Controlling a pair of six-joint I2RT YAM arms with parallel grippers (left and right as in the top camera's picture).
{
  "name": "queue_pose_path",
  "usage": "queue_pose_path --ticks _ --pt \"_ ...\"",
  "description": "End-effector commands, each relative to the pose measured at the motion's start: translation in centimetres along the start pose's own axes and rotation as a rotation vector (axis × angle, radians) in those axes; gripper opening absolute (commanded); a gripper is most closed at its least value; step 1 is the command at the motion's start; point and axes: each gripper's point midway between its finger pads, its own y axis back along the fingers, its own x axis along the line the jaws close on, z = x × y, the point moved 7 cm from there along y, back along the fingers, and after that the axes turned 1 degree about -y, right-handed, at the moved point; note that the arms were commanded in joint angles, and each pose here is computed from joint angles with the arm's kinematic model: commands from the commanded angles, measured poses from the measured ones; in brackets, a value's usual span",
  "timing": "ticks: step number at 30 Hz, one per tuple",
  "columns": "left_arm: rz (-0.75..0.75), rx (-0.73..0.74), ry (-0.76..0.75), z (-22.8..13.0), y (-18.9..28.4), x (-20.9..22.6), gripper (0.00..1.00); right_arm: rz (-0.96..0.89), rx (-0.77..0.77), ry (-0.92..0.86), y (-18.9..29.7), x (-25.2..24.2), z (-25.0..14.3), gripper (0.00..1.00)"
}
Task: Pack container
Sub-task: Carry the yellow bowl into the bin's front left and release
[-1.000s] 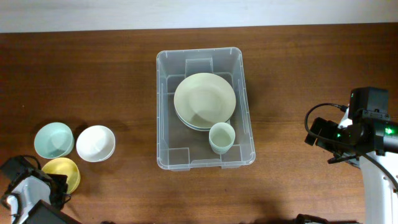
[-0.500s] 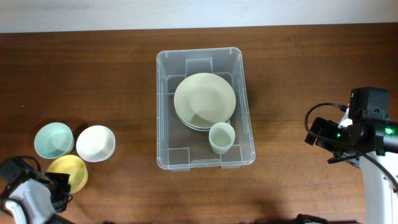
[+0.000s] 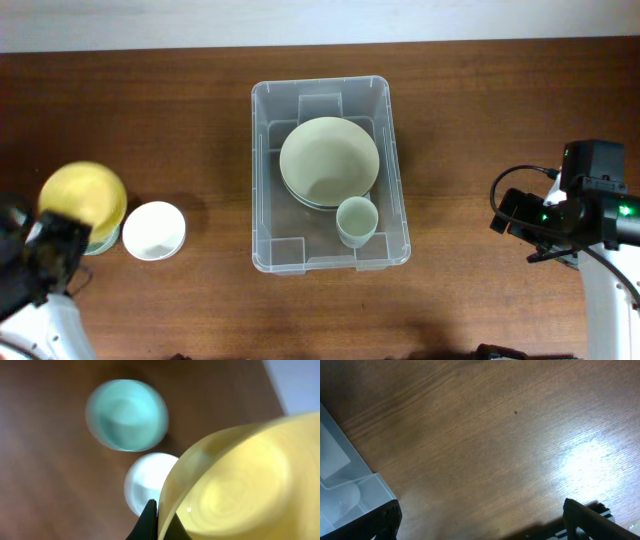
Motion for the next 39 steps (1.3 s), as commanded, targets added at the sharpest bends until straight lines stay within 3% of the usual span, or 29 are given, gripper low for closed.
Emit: queue_pose_path --ticks 1,6,12,15,20,26,28,30,33,39 --pt "-0.151 0.042 -0.260 -1.0 1.3 -6.3 0.01 -0.012 -0.005 -0.004 0.0 -0.2 0.1 0.99" --pt "-0.285 0.156 -0.670 -6.8 1.5 -14.1 0.01 -0.012 -0.004 -0.003 0.0 -0.2 0.1 0.99" --pt "-0.368 0.350 -1.115 -15.8 -0.2 -18.2 0.00 -0.013 -0.004 -0.003 0.0 -0.2 0.1 0.99" --pt "-0.327 0.450 -1.245 -19.1 -1.4 -18.3 0.01 -0.014 -0.002 -0.003 0.0 -0.2 0.0 0.99" --pt "-0.179 0.590 -1.324 -21.6 -3.5 -16.8 0.01 -0.014 -0.001 -0.003 0.0 -0.2 0.0 0.99" --pt "-0.141 0.633 -1.331 -22.1 -4.5 -16.5 0.01 -0.015 0.002 -0.003 0.0 -0.2 0.0 0.99" --pt "-0.142 0.631 -1.331 -22.1 -4.5 -16.5 0.07 -0.015 0.003 -0.003 0.0 -0.2 0.0 0.99" --pt "-0.144 0.629 -1.331 -22.1 -4.5 -16.5 0.22 -0.015 0.002 -0.003 0.0 -0.2 0.0 0.99" --pt "-0.144 0.629 -1.331 -22.1 -4.5 -16.5 0.33 -0.015 0.002 -0.003 0.0 -0.2 0.0 0.99" --pt "-0.104 0.562 -1.337 -20.9 -4.4 -16.9 0.36 -0.015 0.002 -0.003 0.0 -0.2 0.0 0.99"
